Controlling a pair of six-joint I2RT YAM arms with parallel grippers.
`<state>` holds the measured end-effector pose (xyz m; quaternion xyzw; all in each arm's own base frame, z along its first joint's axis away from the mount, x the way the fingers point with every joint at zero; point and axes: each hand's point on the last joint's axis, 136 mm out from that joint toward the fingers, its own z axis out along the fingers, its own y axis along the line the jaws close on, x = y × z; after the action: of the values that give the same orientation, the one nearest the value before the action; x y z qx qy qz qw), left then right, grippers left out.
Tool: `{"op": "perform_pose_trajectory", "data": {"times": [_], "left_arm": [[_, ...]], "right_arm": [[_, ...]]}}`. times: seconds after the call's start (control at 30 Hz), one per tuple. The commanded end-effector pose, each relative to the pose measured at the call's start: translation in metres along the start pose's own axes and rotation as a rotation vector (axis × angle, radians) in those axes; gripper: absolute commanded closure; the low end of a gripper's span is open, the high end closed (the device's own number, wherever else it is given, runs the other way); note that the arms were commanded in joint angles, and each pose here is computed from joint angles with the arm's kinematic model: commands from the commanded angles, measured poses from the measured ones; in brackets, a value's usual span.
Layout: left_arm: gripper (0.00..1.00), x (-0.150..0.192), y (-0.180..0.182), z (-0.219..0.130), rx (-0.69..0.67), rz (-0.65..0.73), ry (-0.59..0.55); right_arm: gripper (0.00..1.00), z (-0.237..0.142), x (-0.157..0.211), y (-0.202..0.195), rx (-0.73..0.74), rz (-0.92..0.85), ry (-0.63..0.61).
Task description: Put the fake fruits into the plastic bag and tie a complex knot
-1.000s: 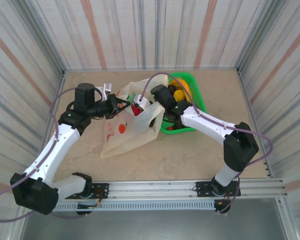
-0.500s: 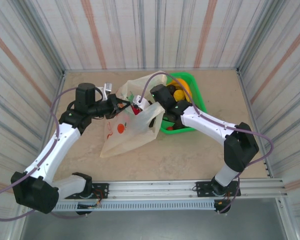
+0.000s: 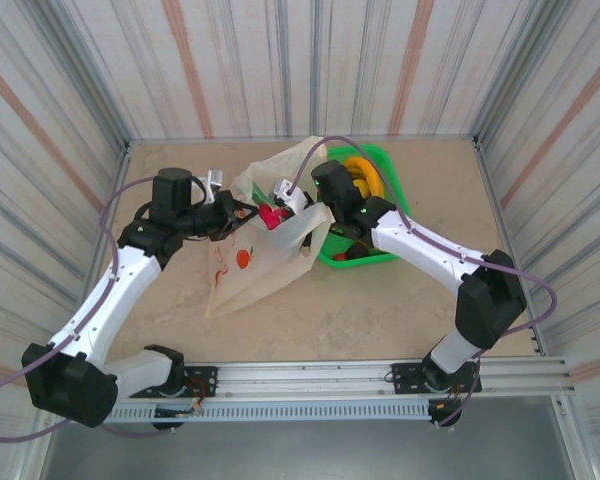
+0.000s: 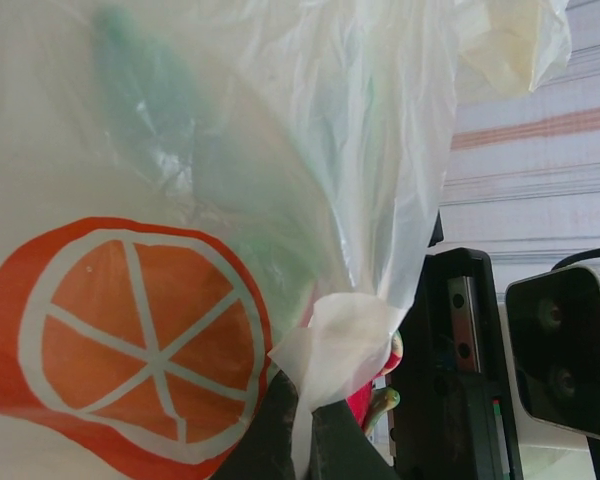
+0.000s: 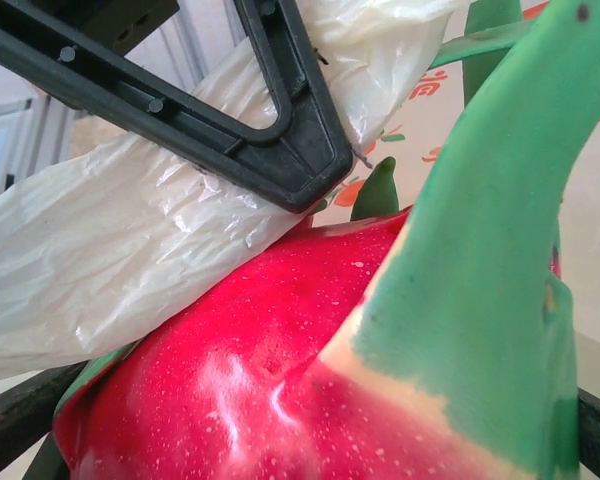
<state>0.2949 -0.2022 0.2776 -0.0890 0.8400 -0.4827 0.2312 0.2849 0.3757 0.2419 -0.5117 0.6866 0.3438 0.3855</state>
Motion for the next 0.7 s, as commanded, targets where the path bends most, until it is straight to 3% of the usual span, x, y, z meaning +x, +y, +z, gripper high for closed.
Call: {"op": "perform_pose_trajectory", "data": {"times": [0.0, 0.37, 0.67], "left_arm": [[1.00, 0.005, 0.009, 0.000, -0.041, 0.008, 0.009], [1.00, 0.007, 0.013, 0.000, -0.045, -0.001, 0.013], [1.00, 0.002, -0.007, -0.005, 0.016, 0.016, -0.001]], "right_arm": [[0.01, -0.024, -0.040, 0.007, -0.014, -0.039, -0.147], [0.01, -0.030, -0.041, 0.003, -0.006, -0.005, -0.176], [0.01, -0.041, -0.034, -0.017, 0.101, 0.053, -0.121]]}}
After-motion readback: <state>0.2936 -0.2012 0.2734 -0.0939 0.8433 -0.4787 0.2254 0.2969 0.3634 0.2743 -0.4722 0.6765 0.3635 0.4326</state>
